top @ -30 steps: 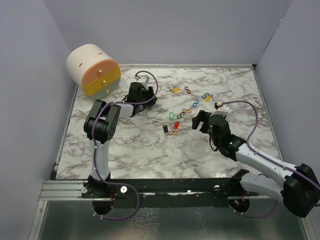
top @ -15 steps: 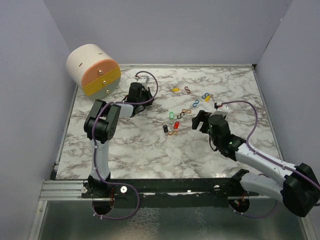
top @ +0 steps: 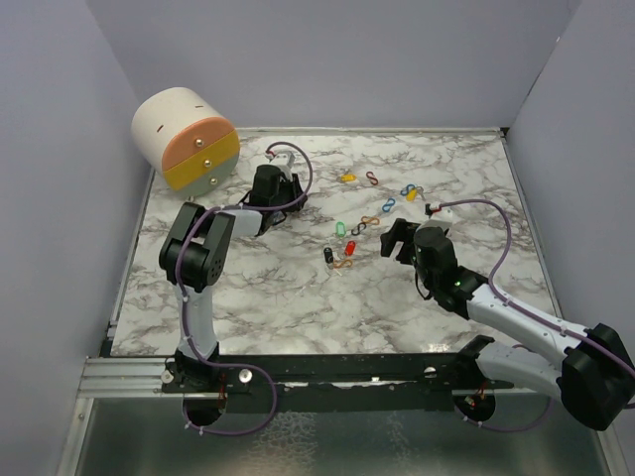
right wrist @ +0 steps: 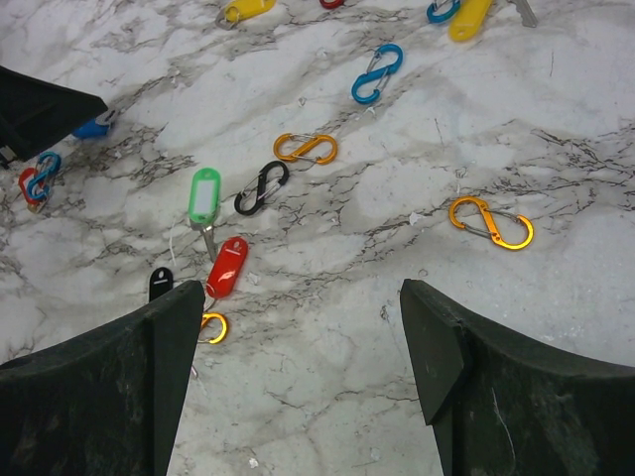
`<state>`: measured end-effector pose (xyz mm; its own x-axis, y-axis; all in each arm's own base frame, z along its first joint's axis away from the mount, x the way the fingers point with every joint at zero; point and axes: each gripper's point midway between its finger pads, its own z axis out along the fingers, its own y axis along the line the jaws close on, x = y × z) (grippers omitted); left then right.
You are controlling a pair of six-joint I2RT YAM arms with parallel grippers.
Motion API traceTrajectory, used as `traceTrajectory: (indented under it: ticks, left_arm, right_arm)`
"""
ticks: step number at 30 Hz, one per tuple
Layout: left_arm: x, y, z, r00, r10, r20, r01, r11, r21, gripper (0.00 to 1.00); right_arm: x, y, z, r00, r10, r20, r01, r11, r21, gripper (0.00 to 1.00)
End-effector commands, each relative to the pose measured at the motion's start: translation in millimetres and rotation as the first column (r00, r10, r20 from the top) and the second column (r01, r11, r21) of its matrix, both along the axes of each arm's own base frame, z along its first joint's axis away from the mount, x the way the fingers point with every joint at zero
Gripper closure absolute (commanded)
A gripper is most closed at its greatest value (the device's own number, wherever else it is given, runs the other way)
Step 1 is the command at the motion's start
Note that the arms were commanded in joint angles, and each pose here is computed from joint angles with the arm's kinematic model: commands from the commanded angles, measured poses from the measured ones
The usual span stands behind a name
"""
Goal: Put the keys on the keyring
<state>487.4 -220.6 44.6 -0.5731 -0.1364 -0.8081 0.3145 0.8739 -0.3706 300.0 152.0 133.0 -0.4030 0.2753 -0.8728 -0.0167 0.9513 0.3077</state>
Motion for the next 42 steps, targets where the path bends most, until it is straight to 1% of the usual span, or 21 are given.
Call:
traceTrajectory:
  ticks: [1,3,6,10,14,21,23,26,33,42]
  left_arm:
    - [-2.6,-2.1,41.2,0.996,0.019,0.086,-0.019,1.0,-0.01,0.67]
    - [-5.7,-0.9,44.9,0.995,0.03,0.097,-0.03,1.0,0.001,0.64]
    - [-12.1,1.6,42.3,0.994,0.049,0.095,-0.052,0.998,0.029,0.63]
    - [-18.1,3.9,32.3,0.992,0.084,0.09,-0.095,0.989,0.117,0.63]
    - [-21.3,6.3,21.6,0.986,0.134,0.095,-0.151,0.965,0.214,0.62]
    - [-21.1,7.7,14.4,0.975,0.181,0.131,-0.214,0.927,0.307,0.56]
    - [-19.9,8.2,12.9,0.973,0.187,0.136,-0.222,0.919,0.324,0.54]
    - [-17.8,9.5,9.1,0.971,0.196,0.134,-0.231,0.91,0.345,0.53]
    - [-11.6,8.5,-0.6,0.972,0.196,0.131,-0.232,0.894,0.383,0.53]
    - [-8.2,6.6,-5.5,0.973,0.192,0.128,-0.228,0.888,0.4,0.54]
  right_arm:
    - [5.1,7.0,18.8,0.999,0.02,0.044,-0.022,0.999,0.035,0.2]
    - [4.6,7.0,19.1,0.999,0.021,0.045,-0.022,0.999,0.038,0.2]
    - [4.1,6.4,19.0,0.999,0.02,0.044,-0.022,0.999,0.037,0.2]
    - [2.9,5.6,20.4,0.999,0.02,0.047,-0.022,0.999,0.041,0.2]
    - [2.1,5.2,20.3,0.999,0.02,0.047,-0.022,0.999,0.041,0.2]
    - [1.1,4.0,21.4,0.999,0.018,0.05,-0.02,0.999,0.043,0.2]
    - [0.7,3.9,21.3,0.999,0.019,0.05,-0.021,0.999,0.044,0.2]
    - [0.9,3.7,21.0,0.999,0.017,0.051,-0.019,0.999,0.043,0.2]
    - [1.1,3.7,20.1,0.999,0.016,0.049,-0.018,0.999,0.042,0.2]
    - [1.7,3.9,19.0,0.999,0.016,0.049,-0.018,0.999,0.041,0.2]
